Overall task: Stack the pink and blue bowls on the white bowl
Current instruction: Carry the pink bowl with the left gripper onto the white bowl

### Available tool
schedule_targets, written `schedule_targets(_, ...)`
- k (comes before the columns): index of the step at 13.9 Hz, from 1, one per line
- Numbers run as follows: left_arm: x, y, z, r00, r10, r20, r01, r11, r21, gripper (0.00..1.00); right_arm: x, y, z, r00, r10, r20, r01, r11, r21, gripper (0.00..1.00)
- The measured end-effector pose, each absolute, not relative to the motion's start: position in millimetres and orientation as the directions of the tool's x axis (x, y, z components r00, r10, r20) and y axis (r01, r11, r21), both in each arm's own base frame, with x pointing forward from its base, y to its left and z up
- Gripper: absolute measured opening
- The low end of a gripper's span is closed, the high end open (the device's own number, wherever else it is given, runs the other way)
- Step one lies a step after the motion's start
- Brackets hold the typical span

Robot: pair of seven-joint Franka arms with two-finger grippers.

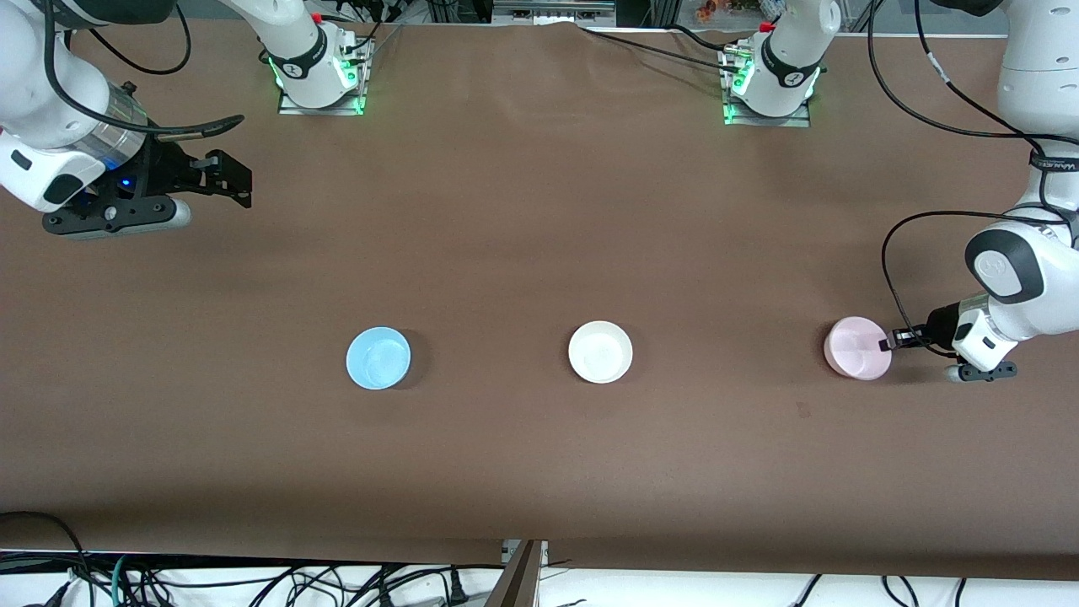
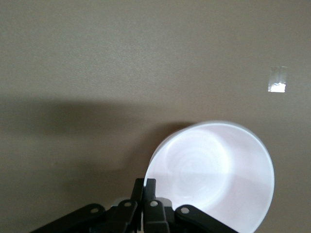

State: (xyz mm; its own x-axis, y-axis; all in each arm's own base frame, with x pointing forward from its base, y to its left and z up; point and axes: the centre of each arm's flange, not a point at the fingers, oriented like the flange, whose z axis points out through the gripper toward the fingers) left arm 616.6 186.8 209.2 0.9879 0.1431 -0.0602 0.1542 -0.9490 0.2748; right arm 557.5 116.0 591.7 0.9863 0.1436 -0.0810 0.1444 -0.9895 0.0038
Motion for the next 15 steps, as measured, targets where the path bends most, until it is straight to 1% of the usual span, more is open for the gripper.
schedule_targets(2,626.1,177.7,234.1,0.987,0.145,-0.074,0.161,-0.940,0.302,0.03,557.5,116.1,591.7,0.986,0.144,-0.081,0.145,-0.989,0.004,1.00)
schedule_targets(4,642.2,145.5,274.6,0.984,0.147,-0.104,0.173,-0.929,0.327,0.03,557.5,116.2,591.8,0.986,0.144,-0.081,0.145,-0.989,0.004,1.00)
schedule_targets(7,663.1,41.0,324.2,0.984,0.137,-0.118,0.171,-0.916,0.362,0.03,557.3,116.8,591.8,0.986,0.145,-0.081,0.146,-0.989,0.003,1.00)
schedule_targets(9,664.6,-40.2,333.1,0.982,0.124,-0.144,0.171,-0.908,0.382,0.03,557.3,117.1,591.8,0.986,0.146,-0.081,0.146,-0.989,0.003,1.00)
schedule_targets(11,663.0,-112.9,338.0,0.985,0.116,-0.124,0.156,-0.909,0.388,0.03,557.3,117.3,591.8,0.986,0.146,-0.081,0.147,-0.989,0.003,1.00)
schedule_targets(13,654.0,-182.9,338.6,0.990,0.096,-0.099,0.128,-0.913,0.388,0.03,557.3,117.2,591.8,0.986,0.146,-0.081,0.147,-0.989,0.003,1.00)
schedule_targets(15,644.0,-235.3,330.6,0.991,0.102,-0.083,0.126,-0.913,0.388,0.03,558.2,116.3,592.3,0.987,0.144,-0.075,0.145,-0.989,0.003,1.00)
